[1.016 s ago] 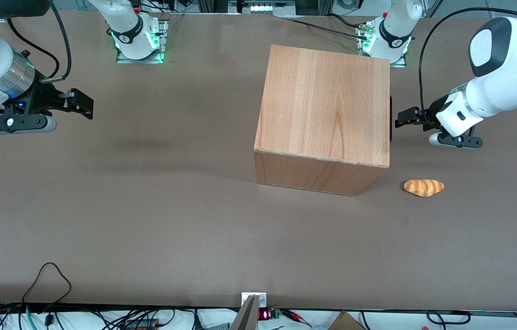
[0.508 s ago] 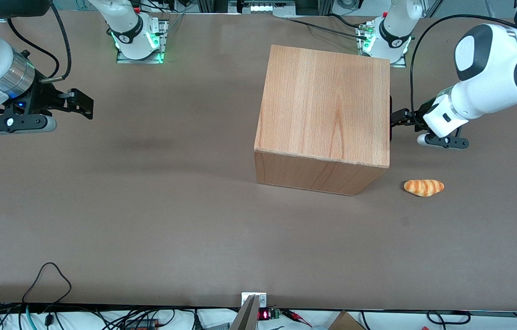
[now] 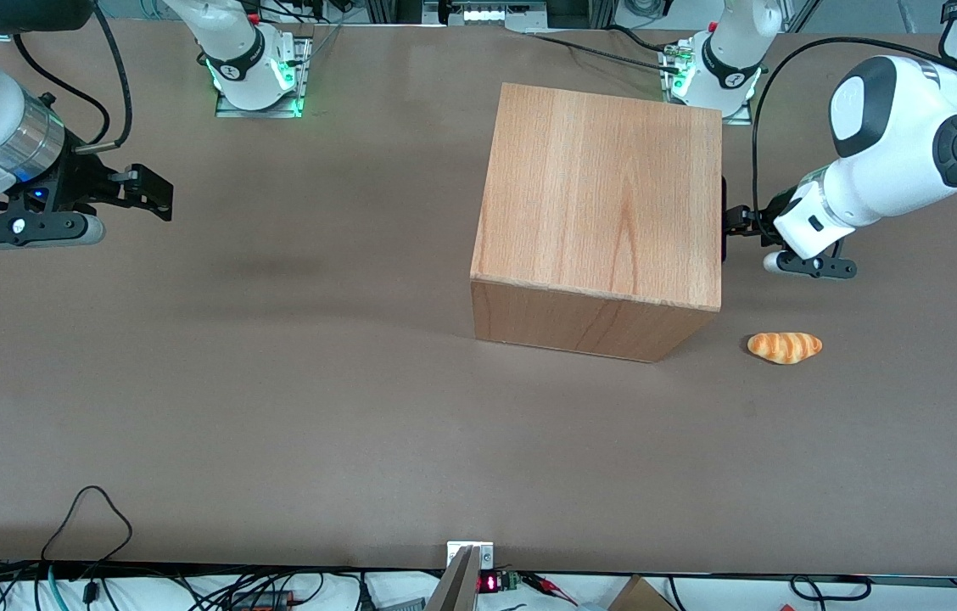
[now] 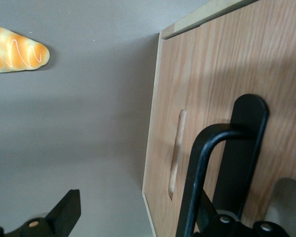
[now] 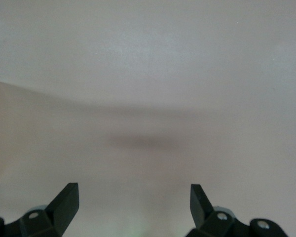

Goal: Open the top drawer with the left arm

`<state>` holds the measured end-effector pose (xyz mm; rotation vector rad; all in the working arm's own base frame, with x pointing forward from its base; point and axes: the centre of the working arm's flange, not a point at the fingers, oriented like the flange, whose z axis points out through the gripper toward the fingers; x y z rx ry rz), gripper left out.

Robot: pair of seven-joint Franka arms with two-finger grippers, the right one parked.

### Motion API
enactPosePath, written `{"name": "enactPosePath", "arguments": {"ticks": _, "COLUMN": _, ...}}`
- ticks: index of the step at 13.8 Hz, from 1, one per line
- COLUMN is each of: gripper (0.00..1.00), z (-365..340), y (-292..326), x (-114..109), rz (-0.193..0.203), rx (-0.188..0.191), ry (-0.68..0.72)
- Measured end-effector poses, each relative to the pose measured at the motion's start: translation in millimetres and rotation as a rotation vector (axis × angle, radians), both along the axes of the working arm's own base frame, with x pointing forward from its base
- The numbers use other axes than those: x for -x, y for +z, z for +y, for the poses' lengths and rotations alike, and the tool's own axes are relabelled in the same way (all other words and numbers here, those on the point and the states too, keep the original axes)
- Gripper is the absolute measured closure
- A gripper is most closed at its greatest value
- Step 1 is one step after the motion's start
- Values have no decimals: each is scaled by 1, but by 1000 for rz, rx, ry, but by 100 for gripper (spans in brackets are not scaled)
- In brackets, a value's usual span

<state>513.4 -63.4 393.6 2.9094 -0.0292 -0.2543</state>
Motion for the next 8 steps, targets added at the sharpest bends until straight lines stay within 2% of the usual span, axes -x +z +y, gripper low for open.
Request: {"name": "enactPosePath", "arguments": {"ticks": 8, "gripper": 0, "z": 21, "y": -2, "x": -2, "rz": 1, "rx": 1, "ry": 36}}
